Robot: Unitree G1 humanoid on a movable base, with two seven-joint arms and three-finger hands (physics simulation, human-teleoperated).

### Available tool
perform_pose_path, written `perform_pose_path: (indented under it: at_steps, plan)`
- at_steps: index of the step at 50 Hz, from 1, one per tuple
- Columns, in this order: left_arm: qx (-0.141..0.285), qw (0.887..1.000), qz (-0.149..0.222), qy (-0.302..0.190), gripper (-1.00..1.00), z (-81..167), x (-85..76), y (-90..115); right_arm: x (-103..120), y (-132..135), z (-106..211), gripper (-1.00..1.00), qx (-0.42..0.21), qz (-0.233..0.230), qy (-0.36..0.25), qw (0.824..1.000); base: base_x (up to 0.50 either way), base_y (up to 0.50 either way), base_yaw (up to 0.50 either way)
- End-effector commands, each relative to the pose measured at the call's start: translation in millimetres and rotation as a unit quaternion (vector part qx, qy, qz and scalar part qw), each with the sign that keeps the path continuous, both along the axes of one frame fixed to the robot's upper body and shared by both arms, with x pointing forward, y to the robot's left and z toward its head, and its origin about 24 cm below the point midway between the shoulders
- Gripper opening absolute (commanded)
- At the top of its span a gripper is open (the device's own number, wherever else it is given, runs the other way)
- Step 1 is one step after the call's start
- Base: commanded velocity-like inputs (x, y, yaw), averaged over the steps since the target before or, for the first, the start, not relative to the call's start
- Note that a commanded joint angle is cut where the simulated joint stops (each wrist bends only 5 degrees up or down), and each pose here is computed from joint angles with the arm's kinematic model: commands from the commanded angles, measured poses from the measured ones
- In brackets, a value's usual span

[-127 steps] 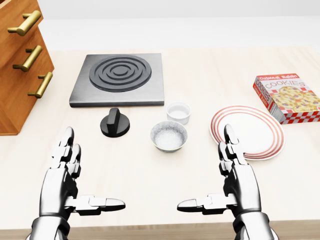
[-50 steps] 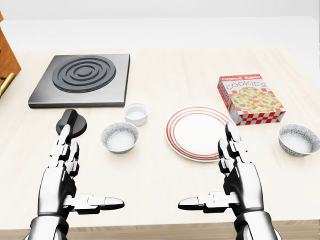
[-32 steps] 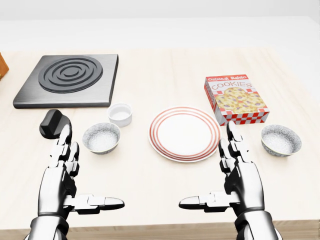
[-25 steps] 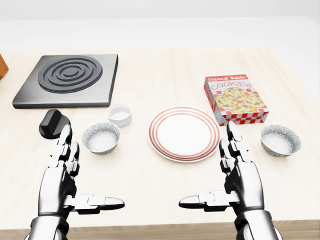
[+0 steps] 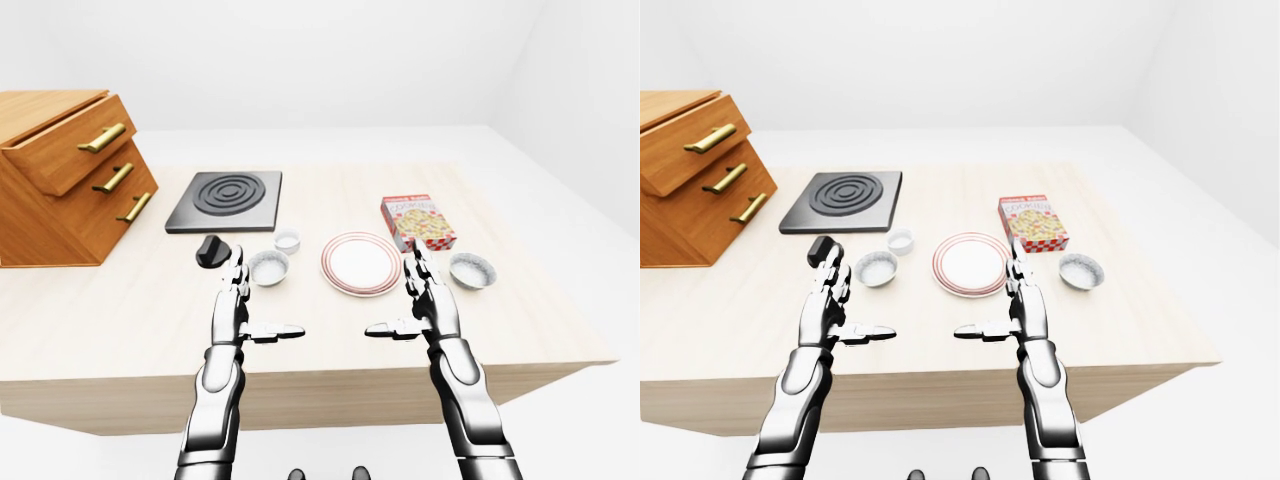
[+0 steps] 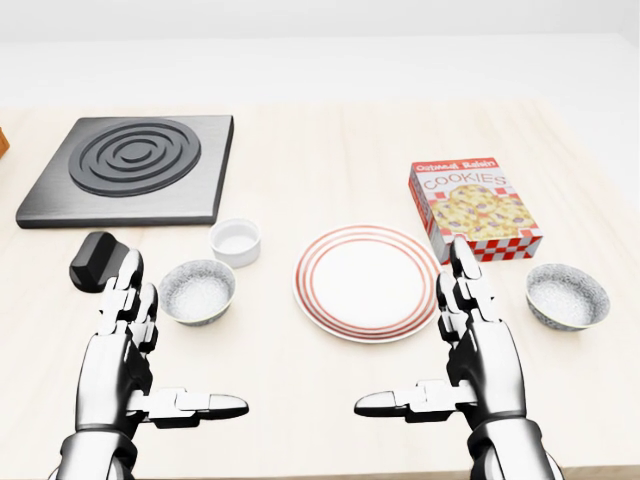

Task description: Pick the akita bowl next to the plate and place it on the plate.

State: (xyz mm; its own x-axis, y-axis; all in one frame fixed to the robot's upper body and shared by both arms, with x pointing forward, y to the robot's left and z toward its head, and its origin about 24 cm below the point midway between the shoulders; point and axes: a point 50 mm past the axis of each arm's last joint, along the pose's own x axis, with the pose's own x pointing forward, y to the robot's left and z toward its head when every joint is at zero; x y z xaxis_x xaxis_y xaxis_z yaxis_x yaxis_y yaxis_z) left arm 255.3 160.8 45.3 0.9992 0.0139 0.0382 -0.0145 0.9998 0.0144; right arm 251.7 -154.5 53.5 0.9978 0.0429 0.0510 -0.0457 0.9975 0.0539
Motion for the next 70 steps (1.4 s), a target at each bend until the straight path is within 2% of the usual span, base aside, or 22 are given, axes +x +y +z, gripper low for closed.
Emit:
perform_pose_path:
  at_steps: [1, 21, 22, 24, 34, 47, 52, 55, 58, 59, 65, 70]
  plan:
    - [0.0, 1.0, 0.001, 0.0, 1.0, -0.6, 0.6, 0.2, -0.1, 0.4, 1.1, 1.0, 0.002, 0.002, -0.003, 1.0, 0.23, -0.05, 0.0]
    - [0.0, 1.0, 0.001, 0.0, 1.0, 0.4, 0.3, 0.2, -1.0, 0.4, 1.3, 1.0, 0.0, 0.002, -0.004, 1.0, 0.23, -0.05, 0.0]
    - [-0.002, 1.0, 0.005, -0.001, 1.0, -0.6, 0.9, 1.2, -17.2, -18.4, 58.1, 1.0, -0.031, -0.052, -0.1, 0.993, 0.0, 0.0, 0.0]
    - [-0.002, 1.0, 0.005, -0.001, 1.0, -0.9, 0.5, 1.3, -22.8, -22.5, 72.4, 1.0, -0.044, -0.061, -0.131, 0.989, 0.0, 0.0, 0.0]
    - [-0.002, 1.0, 0.006, -0.002, 1.0, 0.1, 0.5, 1.8, -41.2, -41.9, 93.3, 1.0, -0.114, -0.087, -0.169, 0.975, 0.0, 0.0, 0.0]
    - [-0.002, 1.0, 0.008, -0.002, 1.0, -0.4, 0.3, 2.0, -56.5, -55.1, 114.9, 1.0, -0.157, -0.099, -0.208, 0.96, 0.0, 0.0, 0.0]
    - [-0.002, 1.0, 0.008, -0.002, 1.0, -0.9, 0.4, 2.1, -68.9, -64.5, 129.9, 1.0, -0.205, -0.107, -0.229, 0.946, 0.0, 0.0, 0.0]
    - [-0.002, 1.0, 0.008, -0.002, 1.0, 0.5, 0.6, 1.7, -77.7, -73.7, 138.4, 1.0, -0.256, -0.114, -0.23, 0.932, 0.0, 0.0, 0.0]
    - [-0.002, 1.0, 0.008, -0.002, 1.0, 0.5, 0.6, 1.5, -79.6, -76.5, 140.8, 1.0, -0.267, -0.116, -0.23, 0.928, 0.0, 0.0, 0.0]
    - [-0.001, 1.0, 0.009, -0.003, 1.0, 0.9, 0.3, 1.8, -85.3, -85.4, 147.2, 1.0, -0.32, -0.124, -0.22, 0.913, 0.0, 0.0, 0.0]
    - [0.0, 1.0, 0.011, -0.003, 1.0, 0.5, 1.3, 2.2, -86.5, -106.0, 133.5, 1.0, -0.399, -0.155, -0.13, 0.894, 0.0, 0.0, 0.0]
    - [0.0, 1.0, 0.01, -0.004, 1.0, -0.5, 1.5, 2.3, -94.0, -112.4, 143.7, 1.0, -0.457, -0.166, -0.109, 0.867, 0.0, 0.0, 0.0]
